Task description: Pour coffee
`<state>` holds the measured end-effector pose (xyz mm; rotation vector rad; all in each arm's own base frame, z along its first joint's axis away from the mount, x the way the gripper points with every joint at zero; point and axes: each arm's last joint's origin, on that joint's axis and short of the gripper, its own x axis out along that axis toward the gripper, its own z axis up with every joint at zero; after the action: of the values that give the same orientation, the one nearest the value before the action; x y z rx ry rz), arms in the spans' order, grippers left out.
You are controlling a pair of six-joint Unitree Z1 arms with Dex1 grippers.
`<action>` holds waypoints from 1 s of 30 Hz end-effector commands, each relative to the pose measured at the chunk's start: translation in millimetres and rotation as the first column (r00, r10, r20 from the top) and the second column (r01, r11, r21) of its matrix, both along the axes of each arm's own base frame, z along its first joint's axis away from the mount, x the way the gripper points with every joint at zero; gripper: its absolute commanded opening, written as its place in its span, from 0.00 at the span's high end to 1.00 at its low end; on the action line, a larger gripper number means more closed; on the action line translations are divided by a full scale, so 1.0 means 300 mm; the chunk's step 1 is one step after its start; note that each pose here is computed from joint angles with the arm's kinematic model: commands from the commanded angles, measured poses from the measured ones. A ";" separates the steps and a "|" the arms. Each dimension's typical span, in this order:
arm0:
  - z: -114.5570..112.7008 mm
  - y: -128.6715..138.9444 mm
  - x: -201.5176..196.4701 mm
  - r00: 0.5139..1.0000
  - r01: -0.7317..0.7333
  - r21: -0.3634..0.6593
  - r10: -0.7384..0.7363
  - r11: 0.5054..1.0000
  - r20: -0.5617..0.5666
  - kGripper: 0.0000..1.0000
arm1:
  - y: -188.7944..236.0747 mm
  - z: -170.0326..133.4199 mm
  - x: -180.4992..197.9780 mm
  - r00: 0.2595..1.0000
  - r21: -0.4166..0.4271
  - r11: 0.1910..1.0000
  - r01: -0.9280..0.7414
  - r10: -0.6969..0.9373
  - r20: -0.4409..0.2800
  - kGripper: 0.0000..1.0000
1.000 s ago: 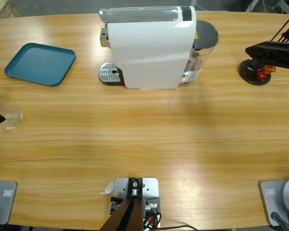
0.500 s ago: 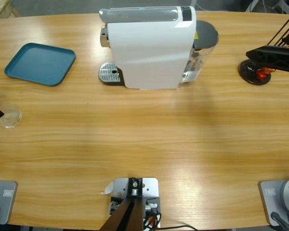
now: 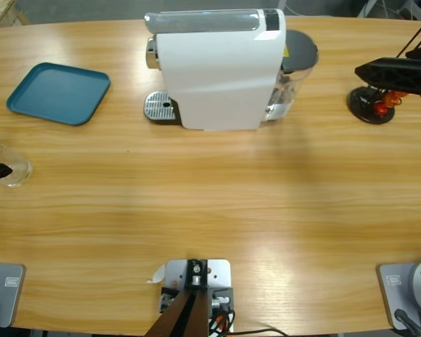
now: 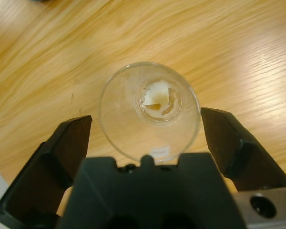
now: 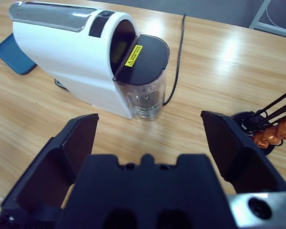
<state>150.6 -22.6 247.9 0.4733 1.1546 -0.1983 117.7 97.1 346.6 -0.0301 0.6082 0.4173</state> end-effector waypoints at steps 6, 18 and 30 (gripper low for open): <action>-0.048 0.001 -0.013 0.999 0.022 -0.065 -0.020 0.998 0.035 0.04 | 0.016 -0.047 0.038 0.999 -0.033 0.999 -0.001 0.000 -0.039 0.04; -0.050 0.005 -0.026 1.000 0.017 -0.054 -0.017 0.998 0.014 0.09 | -0.002 -0.044 0.032 0.999 -0.035 0.999 0.020 -0.021 -0.028 0.00; -0.055 -0.003 -0.021 0.999 0.049 -0.090 -0.048 0.995 0.009 0.32 | -0.016 -0.045 0.027 0.999 -0.030 0.999 0.033 -0.034 -0.024 0.00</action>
<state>150.9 -25.6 239.6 0.4232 1.0970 -0.2653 127.6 98.5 344.1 -0.0301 0.6158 0.3940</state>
